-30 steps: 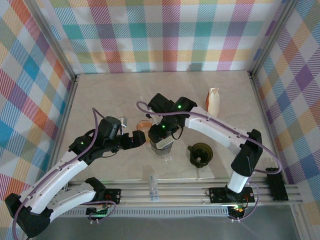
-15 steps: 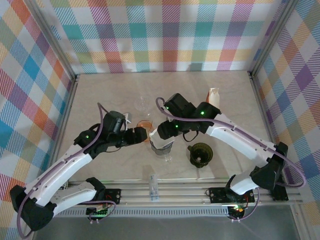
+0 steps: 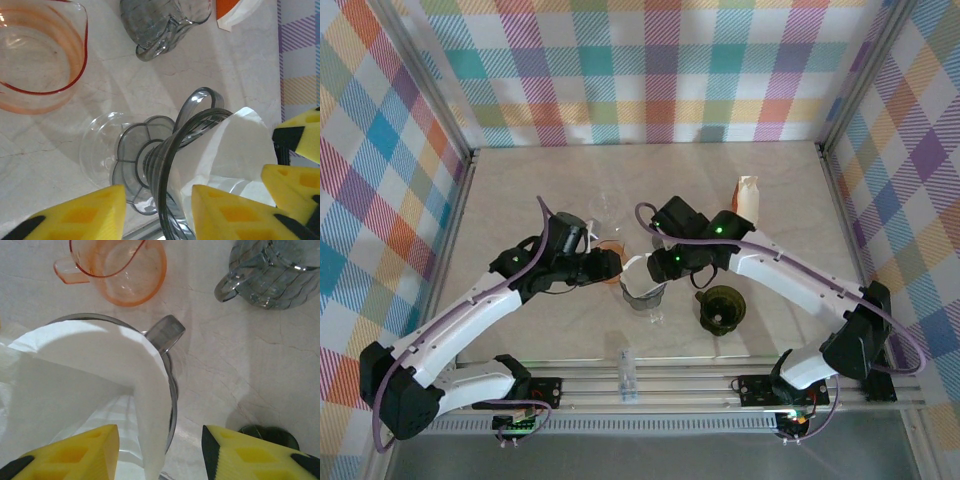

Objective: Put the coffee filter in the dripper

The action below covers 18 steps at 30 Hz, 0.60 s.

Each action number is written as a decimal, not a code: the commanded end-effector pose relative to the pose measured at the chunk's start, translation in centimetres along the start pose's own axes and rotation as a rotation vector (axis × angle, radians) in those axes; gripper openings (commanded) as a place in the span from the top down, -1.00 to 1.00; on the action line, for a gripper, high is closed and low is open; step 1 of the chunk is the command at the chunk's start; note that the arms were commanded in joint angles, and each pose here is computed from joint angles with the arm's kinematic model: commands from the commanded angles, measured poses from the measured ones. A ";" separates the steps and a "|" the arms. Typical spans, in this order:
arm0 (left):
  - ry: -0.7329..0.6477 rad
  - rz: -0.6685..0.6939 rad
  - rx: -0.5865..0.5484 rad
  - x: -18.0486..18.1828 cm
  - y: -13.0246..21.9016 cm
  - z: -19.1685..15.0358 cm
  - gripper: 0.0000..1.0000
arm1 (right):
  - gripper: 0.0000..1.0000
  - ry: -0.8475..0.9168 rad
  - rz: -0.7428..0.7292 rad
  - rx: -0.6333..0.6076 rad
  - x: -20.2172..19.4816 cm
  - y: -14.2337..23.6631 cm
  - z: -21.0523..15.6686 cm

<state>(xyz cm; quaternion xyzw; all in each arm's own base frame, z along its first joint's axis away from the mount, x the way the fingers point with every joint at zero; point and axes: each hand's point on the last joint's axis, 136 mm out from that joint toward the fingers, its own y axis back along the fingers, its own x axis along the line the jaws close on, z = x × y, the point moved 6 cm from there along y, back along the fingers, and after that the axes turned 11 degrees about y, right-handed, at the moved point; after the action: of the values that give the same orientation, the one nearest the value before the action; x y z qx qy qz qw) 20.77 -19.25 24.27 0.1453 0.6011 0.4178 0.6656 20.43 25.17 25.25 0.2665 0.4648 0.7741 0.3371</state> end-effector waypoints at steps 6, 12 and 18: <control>0.021 -0.008 0.036 1.0 -1.2 -0.9 0.29 | 0.05 -0.036 -0.012 0.025 -0.5 -1.8 -0.6; 0.031 -0.006 0.036 1.3 -1.3 -1.1 0.27 | -0.06 -0.029 -0.016 0.014 -0.5 -1.7 -0.4; 0.031 -0.010 0.033 1.1 -1.2 -1.0 0.23 | -0.39 -0.022 0.019 -0.049 -0.2 -0.1 0.0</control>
<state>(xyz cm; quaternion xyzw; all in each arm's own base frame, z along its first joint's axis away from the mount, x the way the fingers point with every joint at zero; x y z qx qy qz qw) 20.53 -19.29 22.39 0.1477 0.6159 0.4143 0.6536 20.72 25.25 23.72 0.2755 0.4635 0.7693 0.3426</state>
